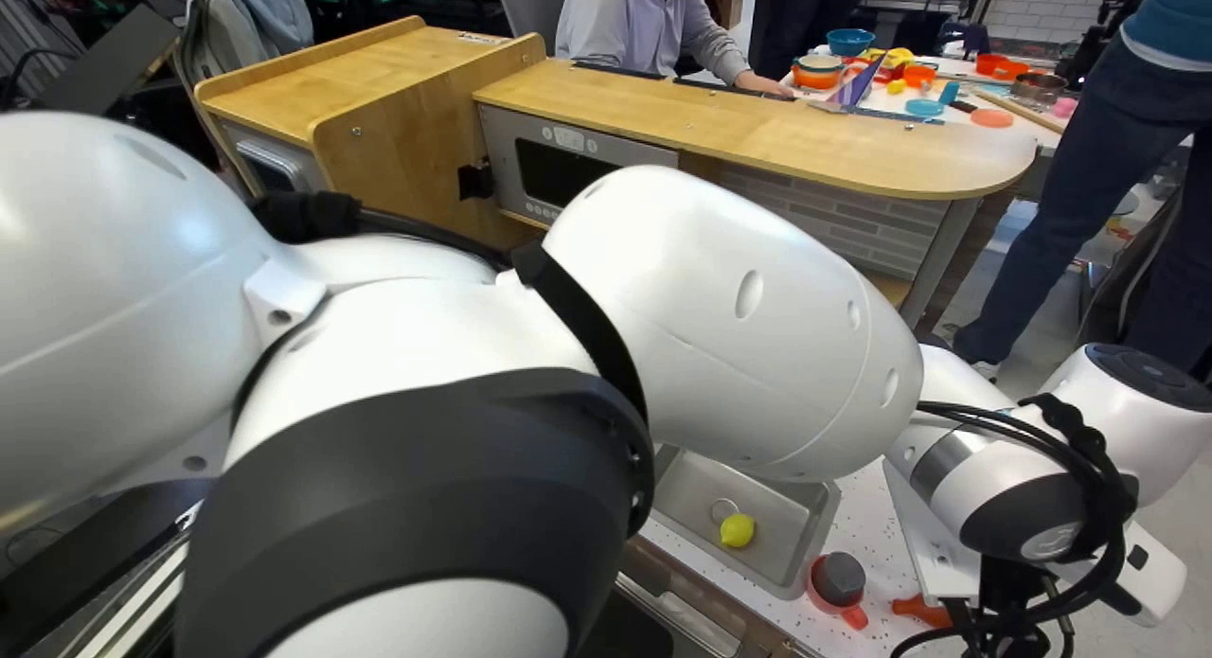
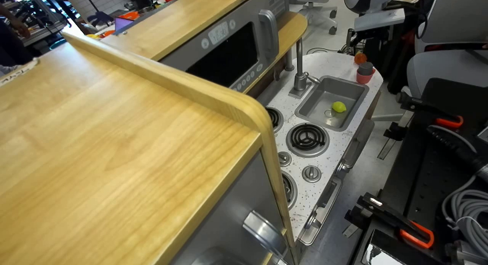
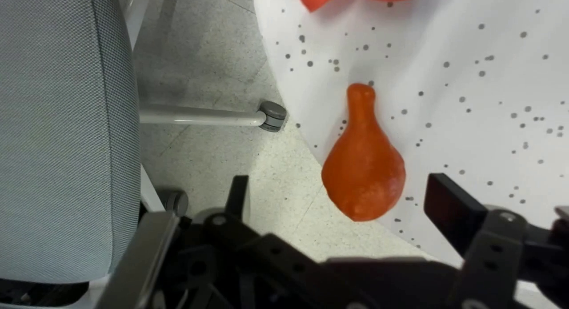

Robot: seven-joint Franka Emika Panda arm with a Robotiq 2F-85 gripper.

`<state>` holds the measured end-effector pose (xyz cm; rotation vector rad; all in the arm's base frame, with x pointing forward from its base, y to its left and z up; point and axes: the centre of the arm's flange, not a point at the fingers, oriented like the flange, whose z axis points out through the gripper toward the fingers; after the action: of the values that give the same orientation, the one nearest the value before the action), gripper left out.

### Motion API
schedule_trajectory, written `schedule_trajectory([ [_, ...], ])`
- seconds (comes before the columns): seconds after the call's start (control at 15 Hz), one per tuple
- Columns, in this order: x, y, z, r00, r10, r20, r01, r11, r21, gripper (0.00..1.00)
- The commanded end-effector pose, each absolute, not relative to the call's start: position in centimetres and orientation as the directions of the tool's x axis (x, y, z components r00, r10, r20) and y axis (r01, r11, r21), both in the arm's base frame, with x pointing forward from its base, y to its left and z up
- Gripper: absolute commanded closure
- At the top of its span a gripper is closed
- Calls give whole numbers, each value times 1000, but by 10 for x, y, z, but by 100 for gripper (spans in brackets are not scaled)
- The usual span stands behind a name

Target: Take the orange object and put it in the sink

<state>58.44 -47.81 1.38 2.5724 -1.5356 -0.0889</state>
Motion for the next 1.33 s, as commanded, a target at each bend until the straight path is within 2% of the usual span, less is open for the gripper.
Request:
schedule_trajectory([
  [0.0,616,-497,-3,509,-861,7,-853,-502,144,0],
  [1.27,613,-500,-39,576,-817,-20,-795,-566,220,0],
])
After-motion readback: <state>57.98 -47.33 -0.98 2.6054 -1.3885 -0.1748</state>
